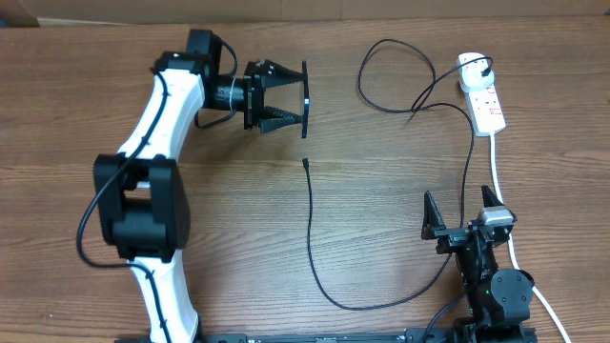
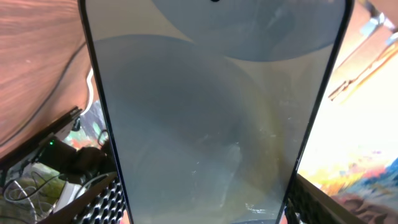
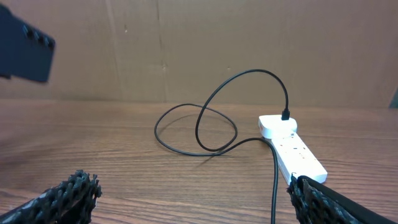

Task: Plug charger to phone and switch on socket
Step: 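Hold the phone upright with the left gripper, then lower it toward center, then raise the right arm and move the right gripper over the cable end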

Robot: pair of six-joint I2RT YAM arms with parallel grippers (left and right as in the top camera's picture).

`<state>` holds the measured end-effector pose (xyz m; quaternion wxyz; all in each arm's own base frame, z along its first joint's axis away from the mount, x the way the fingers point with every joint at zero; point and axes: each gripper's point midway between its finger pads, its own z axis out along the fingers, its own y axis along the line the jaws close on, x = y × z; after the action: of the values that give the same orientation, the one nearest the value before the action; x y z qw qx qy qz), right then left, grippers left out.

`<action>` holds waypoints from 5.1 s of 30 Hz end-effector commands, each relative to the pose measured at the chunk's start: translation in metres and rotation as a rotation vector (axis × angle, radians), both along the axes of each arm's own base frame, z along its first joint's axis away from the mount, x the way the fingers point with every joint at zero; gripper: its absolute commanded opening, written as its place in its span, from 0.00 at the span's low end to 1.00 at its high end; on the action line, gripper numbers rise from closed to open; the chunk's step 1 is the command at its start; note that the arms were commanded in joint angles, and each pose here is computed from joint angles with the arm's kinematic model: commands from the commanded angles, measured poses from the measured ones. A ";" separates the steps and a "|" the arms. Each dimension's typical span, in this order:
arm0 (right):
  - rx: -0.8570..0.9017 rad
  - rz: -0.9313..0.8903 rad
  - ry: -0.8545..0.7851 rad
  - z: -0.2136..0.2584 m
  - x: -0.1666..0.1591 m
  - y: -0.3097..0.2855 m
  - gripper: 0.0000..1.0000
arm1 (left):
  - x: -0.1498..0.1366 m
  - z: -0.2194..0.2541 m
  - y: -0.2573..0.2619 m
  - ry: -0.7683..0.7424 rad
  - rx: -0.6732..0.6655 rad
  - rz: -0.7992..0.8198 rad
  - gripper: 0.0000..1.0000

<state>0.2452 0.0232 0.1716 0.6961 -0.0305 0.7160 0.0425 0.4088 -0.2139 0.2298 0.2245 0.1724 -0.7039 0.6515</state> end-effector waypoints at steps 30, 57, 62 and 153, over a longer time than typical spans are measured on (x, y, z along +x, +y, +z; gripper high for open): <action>-0.001 -0.010 -0.003 -0.002 0.000 -0.002 1.00 | -0.013 0.083 0.038 0.135 -0.046 0.083 0.50; -0.001 -0.010 -0.003 -0.002 0.000 -0.002 1.00 | -0.009 0.078 0.038 0.109 -0.015 0.098 0.50; -0.001 -0.010 -0.003 -0.002 0.000 -0.002 1.00 | -0.009 0.078 0.038 0.109 -0.015 0.099 0.50; 0.025 0.821 -0.757 0.180 -0.140 0.105 1.00 | 0.033 -0.082 0.129 -0.427 1.526 0.243 0.50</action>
<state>0.1172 0.1378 0.3175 0.8134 -0.3511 0.3642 0.2871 0.4404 -0.1039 0.1308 -0.1515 0.2166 -0.9641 0.0269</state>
